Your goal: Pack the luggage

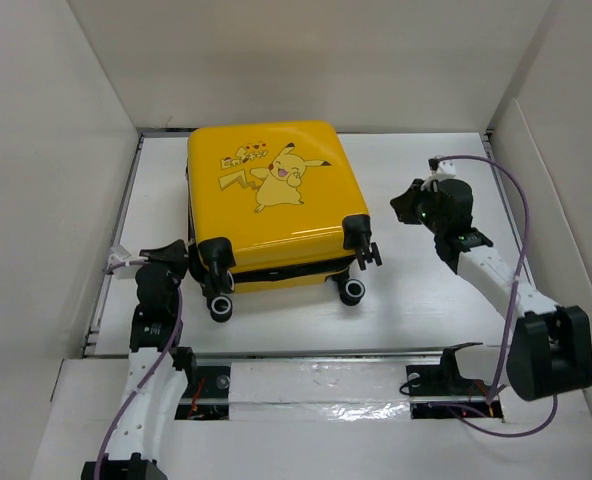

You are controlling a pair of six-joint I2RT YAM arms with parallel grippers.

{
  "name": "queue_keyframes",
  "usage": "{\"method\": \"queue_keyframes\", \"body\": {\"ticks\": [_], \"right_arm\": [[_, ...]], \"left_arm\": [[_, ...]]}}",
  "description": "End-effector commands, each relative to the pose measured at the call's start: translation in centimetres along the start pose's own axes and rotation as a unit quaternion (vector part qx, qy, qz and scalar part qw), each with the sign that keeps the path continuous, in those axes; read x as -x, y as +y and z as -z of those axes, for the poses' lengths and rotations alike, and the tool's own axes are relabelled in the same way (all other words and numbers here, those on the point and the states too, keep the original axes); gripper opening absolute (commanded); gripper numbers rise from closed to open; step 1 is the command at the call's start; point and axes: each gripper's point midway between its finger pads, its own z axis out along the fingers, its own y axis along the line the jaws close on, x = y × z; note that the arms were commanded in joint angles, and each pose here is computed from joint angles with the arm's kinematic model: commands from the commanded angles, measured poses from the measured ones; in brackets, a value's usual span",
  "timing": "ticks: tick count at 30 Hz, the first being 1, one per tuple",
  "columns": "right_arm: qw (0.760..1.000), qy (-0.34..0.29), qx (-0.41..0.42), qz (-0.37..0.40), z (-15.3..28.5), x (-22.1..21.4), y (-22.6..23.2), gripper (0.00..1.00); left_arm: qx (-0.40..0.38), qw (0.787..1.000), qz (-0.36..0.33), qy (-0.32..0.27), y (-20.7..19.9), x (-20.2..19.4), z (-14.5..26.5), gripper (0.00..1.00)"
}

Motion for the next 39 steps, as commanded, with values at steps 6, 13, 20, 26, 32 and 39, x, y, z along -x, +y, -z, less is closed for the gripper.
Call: {"method": "queue_keyframes", "body": {"ticks": [6, 13, 20, 26, 32, 39], "right_arm": [[0.998, 0.061, 0.027, -0.019, -8.0, -4.2, -0.2, 0.00], [0.987, 0.130, 0.090, -0.019, -13.8, -8.1, 2.8, 0.00], [0.974, 0.169, 0.147, 0.015, -17.8, -9.5, 7.7, 0.00], [0.962, 0.186, 0.188, 0.066, -20.6, -7.9, 11.9, 0.00], [0.953, 0.188, 0.215, 0.098, -21.7, -5.9, 14.2, 0.01], [0.973, 0.152, 0.131, 0.113, -21.1, 1.9, 7.4, 0.34]], "left_arm": [[0.040, 0.998, 0.038, -0.002, 0.7, 0.9, -3.2, 0.00], [0.068, 0.996, 0.037, 0.044, 3.9, -1.3, -4.3, 0.00], [0.033, 0.990, -0.003, 0.135, 4.5, -5.2, -4.5, 0.00], [-0.027, 0.970, -0.086, 0.226, 2.0, -12.1, -1.2, 0.00], [-0.057, 0.957, -0.096, 0.269, -0.2, -16.4, 2.2, 0.00], [-0.084, 0.945, -0.126, 0.290, -2.5, -20.3, 7.0, 0.00]]}}
